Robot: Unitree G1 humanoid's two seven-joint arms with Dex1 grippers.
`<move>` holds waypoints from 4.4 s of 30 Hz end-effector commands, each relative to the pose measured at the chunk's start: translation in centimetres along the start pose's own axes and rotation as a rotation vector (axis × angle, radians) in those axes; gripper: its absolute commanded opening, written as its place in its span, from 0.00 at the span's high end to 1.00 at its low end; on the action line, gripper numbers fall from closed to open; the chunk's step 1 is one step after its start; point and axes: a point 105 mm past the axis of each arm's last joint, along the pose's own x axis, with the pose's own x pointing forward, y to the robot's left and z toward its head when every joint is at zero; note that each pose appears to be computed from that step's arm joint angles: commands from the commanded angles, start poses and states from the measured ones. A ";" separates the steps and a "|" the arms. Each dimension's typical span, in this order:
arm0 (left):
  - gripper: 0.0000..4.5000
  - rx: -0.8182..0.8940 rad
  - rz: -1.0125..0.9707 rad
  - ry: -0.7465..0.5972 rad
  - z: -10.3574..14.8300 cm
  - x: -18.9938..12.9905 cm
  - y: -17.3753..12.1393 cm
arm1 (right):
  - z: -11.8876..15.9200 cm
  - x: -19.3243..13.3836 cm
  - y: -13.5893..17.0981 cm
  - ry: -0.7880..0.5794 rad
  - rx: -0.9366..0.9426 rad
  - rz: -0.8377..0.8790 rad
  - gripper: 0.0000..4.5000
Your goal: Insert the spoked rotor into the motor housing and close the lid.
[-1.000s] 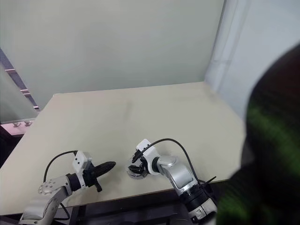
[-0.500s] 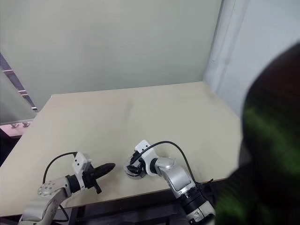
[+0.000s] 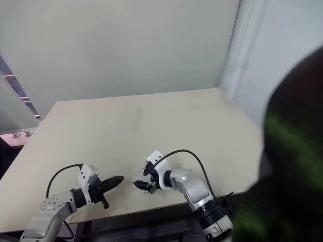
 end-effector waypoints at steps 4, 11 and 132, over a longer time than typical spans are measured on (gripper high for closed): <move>1.00 0.046 -0.016 -0.029 1.4 0.2 -0.2 | 2.1 -0.8 -0.2 -0.064 -0.063 0.055 0.00; 1.00 0.046 -0.019 -0.026 1.4 0.2 -0.2 | 1.4 -1.1 -1.4 -0.035 -0.117 0.050 0.00; 1.00 0.082 -0.109 0.135 -2.8 5.1 -2.0 | -2.2 -3.0 -4.4 0.030 1.069 0.051 0.00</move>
